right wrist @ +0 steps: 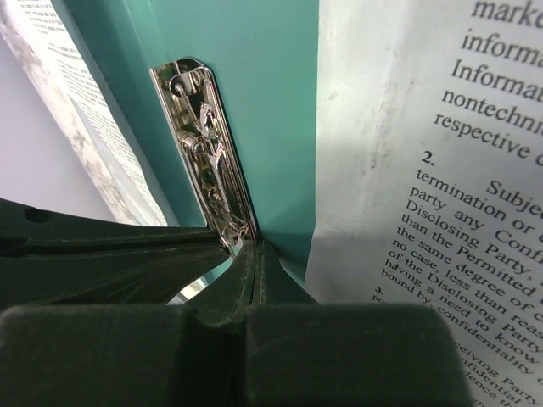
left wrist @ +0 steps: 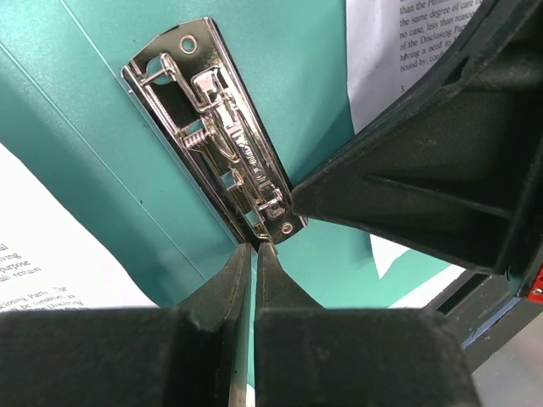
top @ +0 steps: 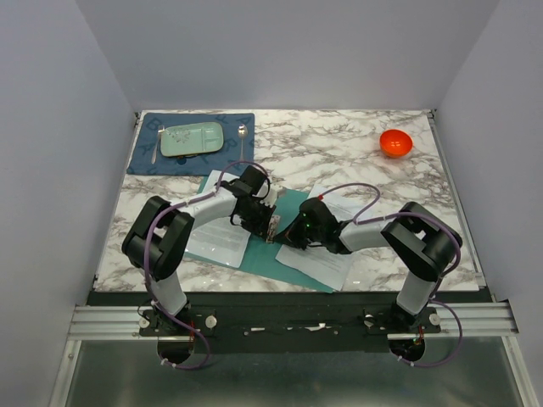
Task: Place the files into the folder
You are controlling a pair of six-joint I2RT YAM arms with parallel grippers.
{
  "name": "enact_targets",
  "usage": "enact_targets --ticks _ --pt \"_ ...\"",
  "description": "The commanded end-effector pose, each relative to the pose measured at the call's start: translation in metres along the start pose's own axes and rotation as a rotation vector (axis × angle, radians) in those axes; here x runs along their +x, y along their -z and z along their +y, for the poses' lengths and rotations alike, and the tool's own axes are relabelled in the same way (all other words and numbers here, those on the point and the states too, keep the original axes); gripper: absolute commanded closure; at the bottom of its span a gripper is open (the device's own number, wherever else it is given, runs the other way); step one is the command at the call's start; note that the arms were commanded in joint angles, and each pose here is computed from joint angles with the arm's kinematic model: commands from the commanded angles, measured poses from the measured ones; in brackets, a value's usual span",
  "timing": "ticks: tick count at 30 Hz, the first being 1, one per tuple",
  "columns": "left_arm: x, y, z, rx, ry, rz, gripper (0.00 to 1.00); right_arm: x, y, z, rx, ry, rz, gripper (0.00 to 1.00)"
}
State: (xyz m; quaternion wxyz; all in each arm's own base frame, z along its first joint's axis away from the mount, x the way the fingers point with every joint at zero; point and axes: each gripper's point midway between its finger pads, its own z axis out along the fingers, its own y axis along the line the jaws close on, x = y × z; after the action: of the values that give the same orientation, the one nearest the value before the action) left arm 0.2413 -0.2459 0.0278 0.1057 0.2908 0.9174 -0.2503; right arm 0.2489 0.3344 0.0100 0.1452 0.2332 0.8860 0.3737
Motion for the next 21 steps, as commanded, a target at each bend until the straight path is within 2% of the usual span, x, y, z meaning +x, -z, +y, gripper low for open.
enact_targets --ticks 1,10,16,21 --pt "0.035 -0.007 -0.043 0.195 -0.013 0.109 0.94 -0.002 0.012 -0.144 0.501 0.069 -0.047 1.0" --pt "0.018 0.013 -0.057 0.257 -0.032 0.079 0.94 -0.003 0.014 -0.148 0.53 0.079 -0.047 1.0" --pt "0.007 0.024 -0.05 0.248 -0.015 0.048 0.94 -0.004 0.014 -0.145 0.531 0.08 -0.048 1.0" --pt "-0.019 0.046 -0.037 0.217 0.002 -0.027 0.94 -0.004 0.016 -0.144 0.526 0.082 -0.054 1.0"
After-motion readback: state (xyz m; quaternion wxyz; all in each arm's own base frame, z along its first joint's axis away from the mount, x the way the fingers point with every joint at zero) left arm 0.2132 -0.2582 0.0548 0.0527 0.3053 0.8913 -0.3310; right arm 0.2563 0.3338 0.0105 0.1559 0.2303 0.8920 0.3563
